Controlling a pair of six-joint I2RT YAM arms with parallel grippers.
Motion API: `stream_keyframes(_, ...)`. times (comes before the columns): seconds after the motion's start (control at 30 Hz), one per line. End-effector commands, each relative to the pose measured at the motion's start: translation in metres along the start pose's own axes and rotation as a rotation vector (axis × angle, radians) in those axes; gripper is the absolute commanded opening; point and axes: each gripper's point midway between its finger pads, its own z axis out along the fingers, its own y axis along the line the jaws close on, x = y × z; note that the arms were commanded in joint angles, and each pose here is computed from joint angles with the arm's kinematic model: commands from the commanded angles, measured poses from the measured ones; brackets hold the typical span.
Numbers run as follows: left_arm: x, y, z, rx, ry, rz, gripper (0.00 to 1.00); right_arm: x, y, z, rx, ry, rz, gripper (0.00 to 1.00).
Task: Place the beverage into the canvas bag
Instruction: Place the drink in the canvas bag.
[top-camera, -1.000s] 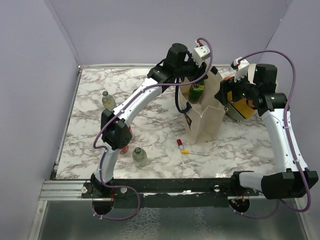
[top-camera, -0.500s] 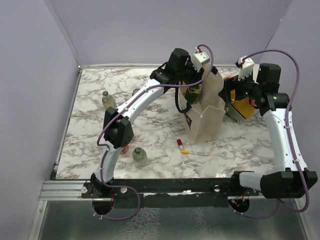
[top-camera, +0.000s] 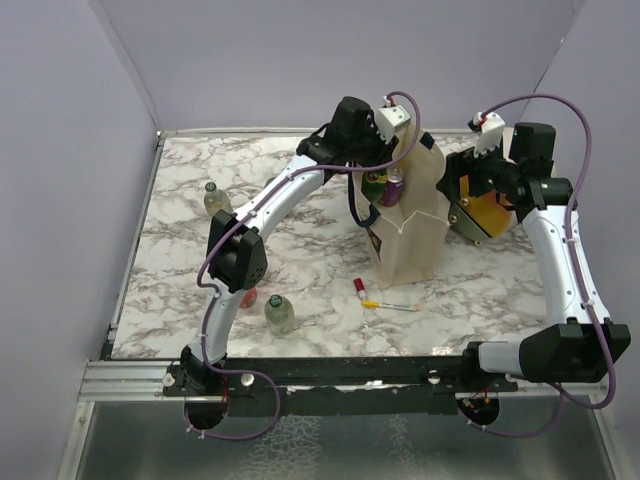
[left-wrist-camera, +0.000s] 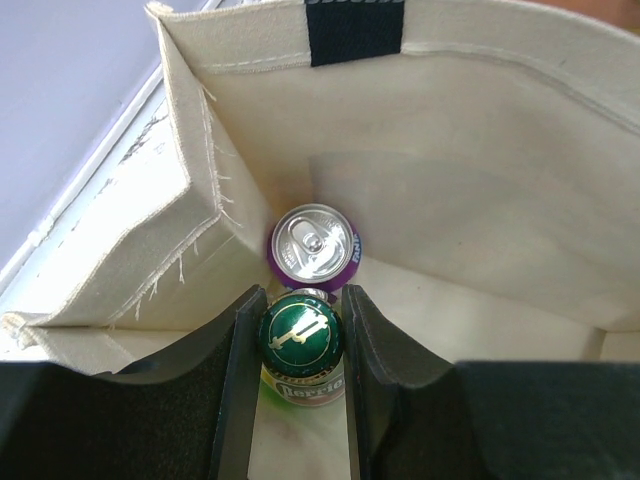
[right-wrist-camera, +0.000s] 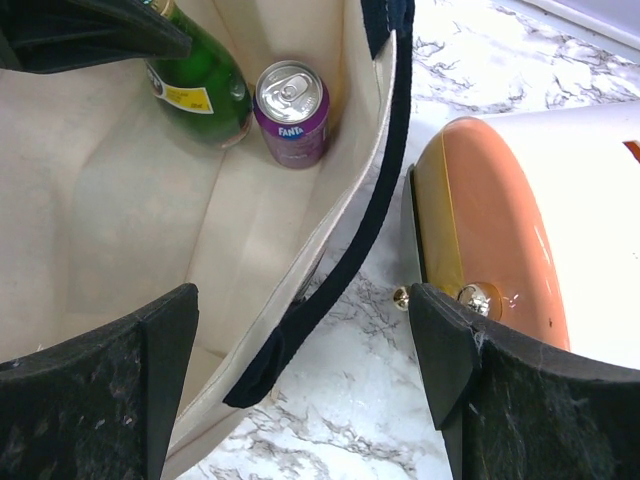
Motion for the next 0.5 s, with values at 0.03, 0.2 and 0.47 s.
stream_keyframes(0.03,-0.035,0.016,0.000,-0.054,-0.119,0.097,0.00,-0.023,-0.010,-0.002,0.032,-0.056,-0.032,0.85)
stream_keyframes(0.2,-0.032,0.021,0.008,-0.064,-0.120,0.084,0.00,-0.023,-0.013,0.002,0.033,-0.052,-0.032,0.85)
stream_keyframes(0.47,-0.030,0.029,0.020,-0.103,-0.140,0.029,0.00,-0.023,-0.015,0.006,0.029,-0.045,-0.038,0.85)
